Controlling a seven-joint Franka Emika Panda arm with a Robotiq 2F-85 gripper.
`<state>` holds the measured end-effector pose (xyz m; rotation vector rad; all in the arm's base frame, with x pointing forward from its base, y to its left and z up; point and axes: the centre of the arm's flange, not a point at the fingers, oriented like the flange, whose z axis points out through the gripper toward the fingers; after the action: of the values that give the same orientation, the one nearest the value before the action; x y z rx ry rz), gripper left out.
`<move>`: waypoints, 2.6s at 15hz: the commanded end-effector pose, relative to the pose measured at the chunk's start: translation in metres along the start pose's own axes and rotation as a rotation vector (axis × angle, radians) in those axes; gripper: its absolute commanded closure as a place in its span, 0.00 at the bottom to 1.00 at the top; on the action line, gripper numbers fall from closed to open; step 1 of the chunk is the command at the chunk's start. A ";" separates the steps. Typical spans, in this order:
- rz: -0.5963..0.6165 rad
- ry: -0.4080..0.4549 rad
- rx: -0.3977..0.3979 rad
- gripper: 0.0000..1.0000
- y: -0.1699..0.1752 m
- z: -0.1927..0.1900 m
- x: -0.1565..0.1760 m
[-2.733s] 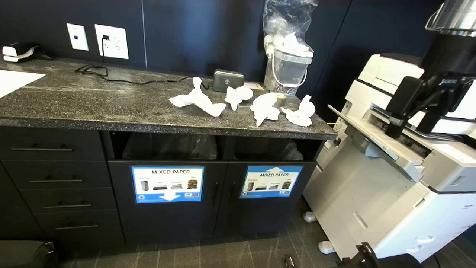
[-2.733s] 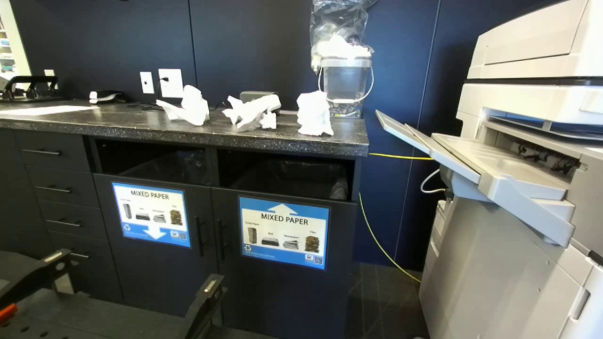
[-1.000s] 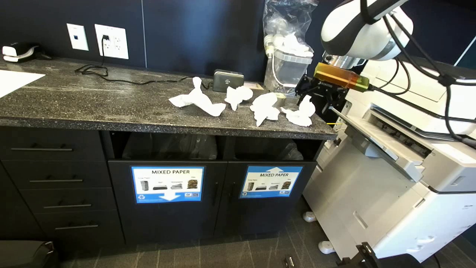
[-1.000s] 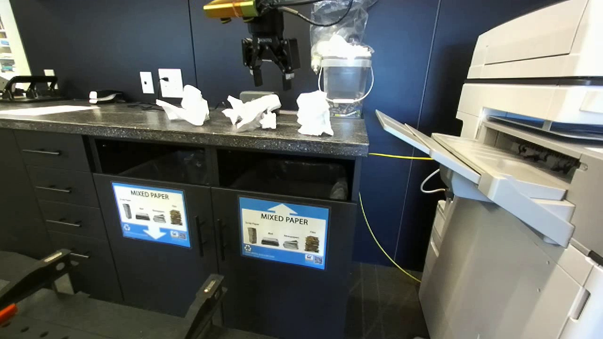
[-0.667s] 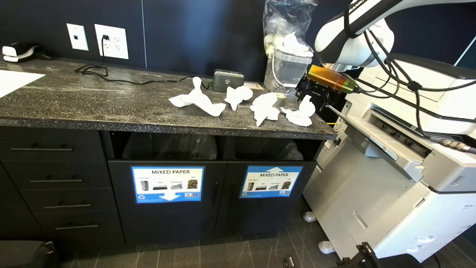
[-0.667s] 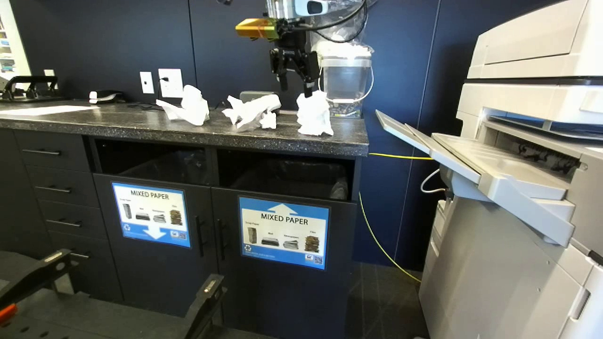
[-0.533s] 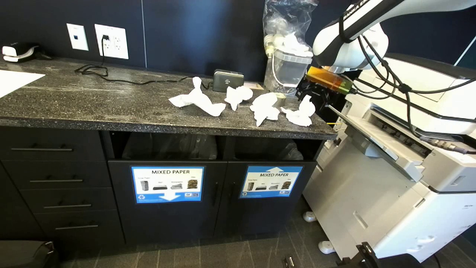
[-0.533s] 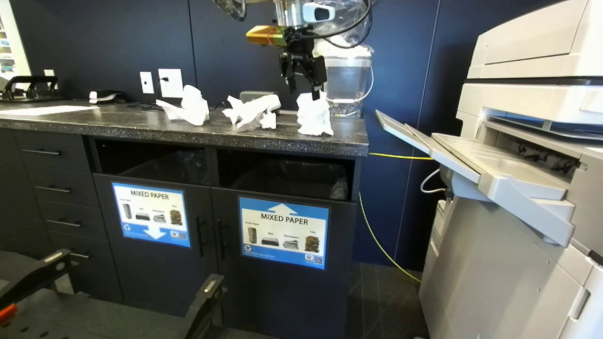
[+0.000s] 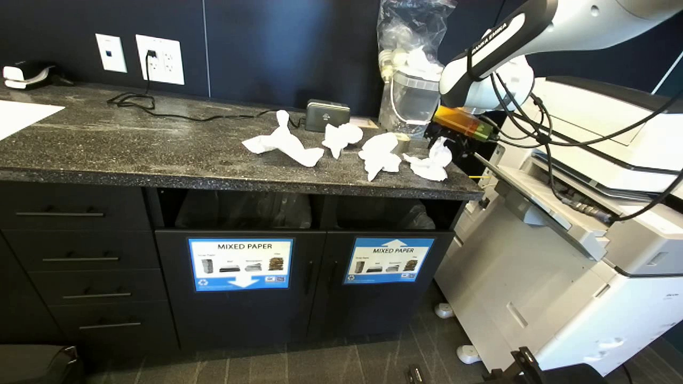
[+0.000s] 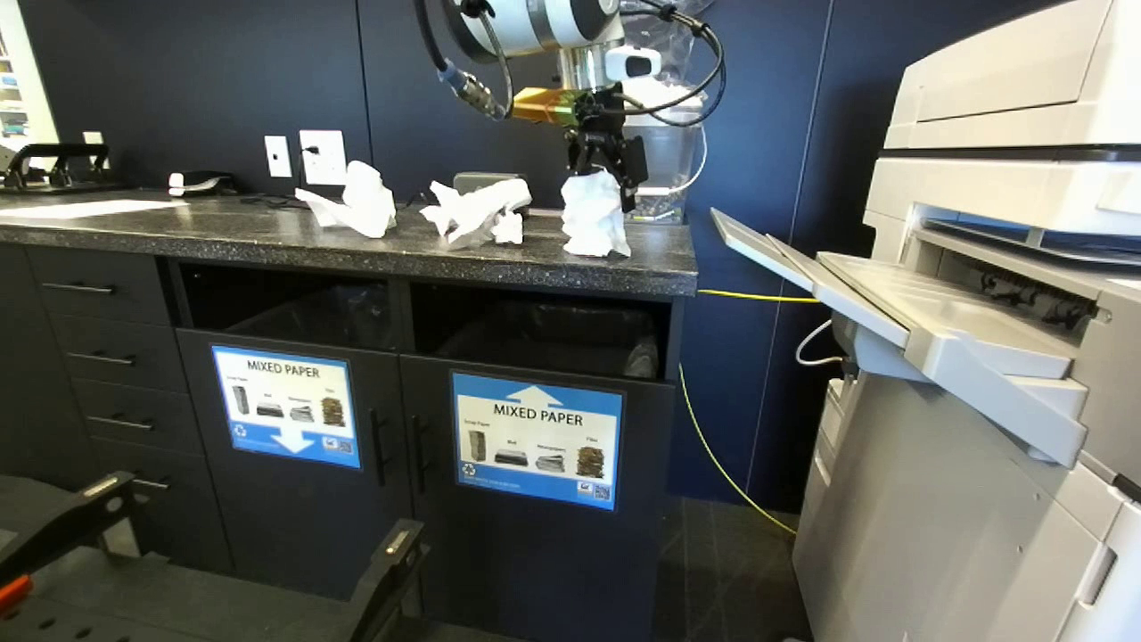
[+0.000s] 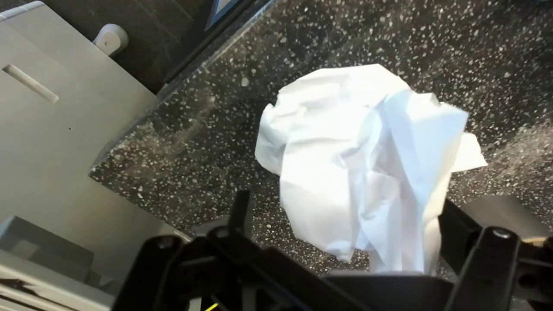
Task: Pick up one paper and throw it in the bin
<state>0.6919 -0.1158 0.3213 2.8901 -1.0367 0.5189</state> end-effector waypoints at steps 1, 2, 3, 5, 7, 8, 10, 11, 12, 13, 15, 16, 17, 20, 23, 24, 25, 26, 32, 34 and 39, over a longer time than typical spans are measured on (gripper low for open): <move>0.010 -0.027 -0.029 0.00 -0.017 0.008 0.027; 0.009 -0.040 -0.043 0.00 -0.017 0.010 0.028; 0.006 -0.058 -0.055 0.00 -0.018 0.009 0.031; 0.005 -0.076 -0.070 0.00 -0.018 0.008 0.033; 0.007 -0.087 -0.079 0.00 -0.018 0.007 0.036; 0.008 -0.093 -0.084 0.00 -0.017 0.007 0.037; 0.012 -0.101 -0.091 0.00 -0.016 0.006 0.039; 0.012 -0.105 -0.093 0.00 -0.015 0.007 0.040; 0.011 -0.116 -0.097 0.00 -0.015 0.008 0.041; 0.010 -0.127 -0.105 0.00 -0.014 0.009 0.041; 0.012 -0.141 -0.111 0.00 -0.011 0.011 0.042; 0.013 -0.147 -0.113 0.00 -0.011 0.012 0.042; 0.014 -0.151 -0.115 0.00 -0.010 0.014 0.042; 0.018 -0.159 -0.119 0.00 -0.008 0.017 0.043; 0.022 -0.163 -0.122 0.00 -0.006 0.019 0.044; 0.023 -0.164 -0.123 0.00 -0.005 0.019 0.044; 0.024 -0.164 -0.125 0.00 -0.005 0.019 0.044; 0.024 -0.163 -0.125 0.00 -0.005 0.019 0.044; 0.025 -0.163 -0.128 0.00 -0.006 0.020 0.045; 0.023 -0.162 -0.129 0.00 -0.006 0.019 0.044; 0.021 -0.159 -0.129 0.51 -0.006 0.018 0.044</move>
<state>0.7226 -0.1384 0.3129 2.8411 -1.0742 0.2126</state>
